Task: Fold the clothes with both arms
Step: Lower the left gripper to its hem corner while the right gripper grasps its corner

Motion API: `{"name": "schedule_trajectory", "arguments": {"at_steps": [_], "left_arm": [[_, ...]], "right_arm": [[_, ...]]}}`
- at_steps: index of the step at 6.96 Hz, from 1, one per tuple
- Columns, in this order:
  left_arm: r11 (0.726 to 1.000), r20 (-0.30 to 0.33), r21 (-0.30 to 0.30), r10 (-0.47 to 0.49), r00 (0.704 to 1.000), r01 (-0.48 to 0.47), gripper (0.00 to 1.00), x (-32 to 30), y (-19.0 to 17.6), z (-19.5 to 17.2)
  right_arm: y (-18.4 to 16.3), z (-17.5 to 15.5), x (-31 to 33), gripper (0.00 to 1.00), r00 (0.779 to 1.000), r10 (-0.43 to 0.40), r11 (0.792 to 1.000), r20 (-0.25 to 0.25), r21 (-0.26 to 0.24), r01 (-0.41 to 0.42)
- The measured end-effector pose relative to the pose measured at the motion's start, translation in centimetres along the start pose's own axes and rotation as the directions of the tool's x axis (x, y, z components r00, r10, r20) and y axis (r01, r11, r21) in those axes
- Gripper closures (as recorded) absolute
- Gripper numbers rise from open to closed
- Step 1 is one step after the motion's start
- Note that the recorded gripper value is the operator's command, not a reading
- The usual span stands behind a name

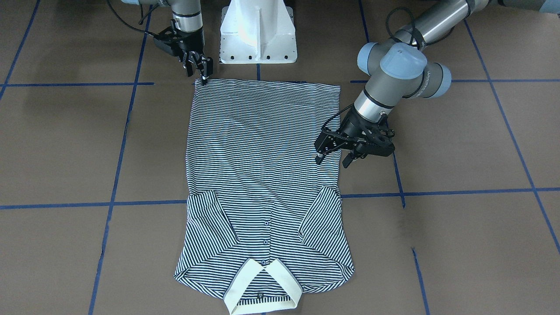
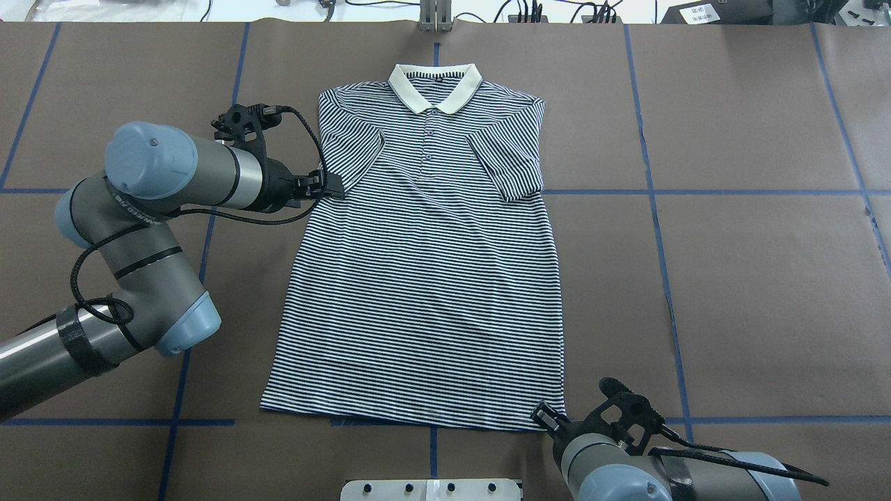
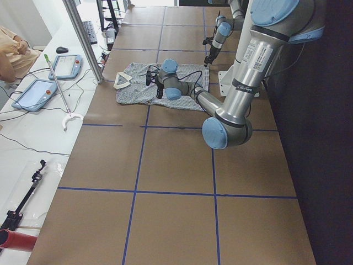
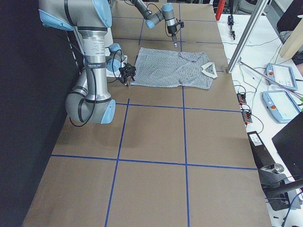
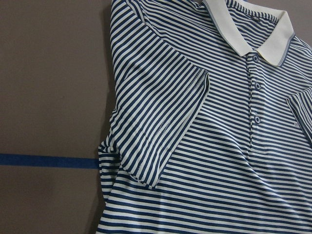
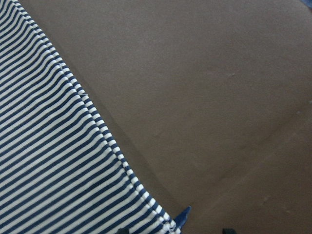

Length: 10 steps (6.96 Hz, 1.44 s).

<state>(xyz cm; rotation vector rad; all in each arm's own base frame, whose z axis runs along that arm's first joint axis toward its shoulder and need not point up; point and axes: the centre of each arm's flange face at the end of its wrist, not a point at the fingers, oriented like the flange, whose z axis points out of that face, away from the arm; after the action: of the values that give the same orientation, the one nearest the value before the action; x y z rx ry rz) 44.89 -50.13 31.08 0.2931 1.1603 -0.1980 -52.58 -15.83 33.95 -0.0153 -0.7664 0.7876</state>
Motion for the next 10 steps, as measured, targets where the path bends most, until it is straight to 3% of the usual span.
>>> {"name": "schedule_trajectory", "arguments": {"at_steps": [1,5,7,8,10], "left_arm": [[1.0,0.001,0.0,0.0,1.0,0.0,0.12,-0.1,0.0,0.0],[1.0,0.006,0.001,-0.003,1.0,0.003,0.09,-0.4,0.0,0.0],[0.997,-0.005,0.017,-0.076,0.997,0.076,0.09,0.3,1.2,-0.8],[0.992,-0.012,0.008,-0.128,0.992,0.128,0.09,1.6,4.5,-1.7],[0.984,0.044,-0.044,-0.169,0.985,0.171,0.13,2.1,13.6,-5.6]], "right_arm": [[0.0,0.0,0.0,1.0,1.0,0.001,1.0,0.0,0.0,-0.001],[0.5,-0.8,-0.6,1.0,1.0,0.004,1.0,0.014,-0.017,-0.004],[-0.2,-2.5,-1.1,1.0,0.999,0.018,0.999,0.038,-0.036,-0.016],[-0.7,-3.2,-1.1,1.0,0.999,0.022,0.999,0.045,-0.043,-0.021],[-1.7,-4.1,-0.2,1.0,0.999,0.022,0.999,0.044,-0.046,-0.02]]}}
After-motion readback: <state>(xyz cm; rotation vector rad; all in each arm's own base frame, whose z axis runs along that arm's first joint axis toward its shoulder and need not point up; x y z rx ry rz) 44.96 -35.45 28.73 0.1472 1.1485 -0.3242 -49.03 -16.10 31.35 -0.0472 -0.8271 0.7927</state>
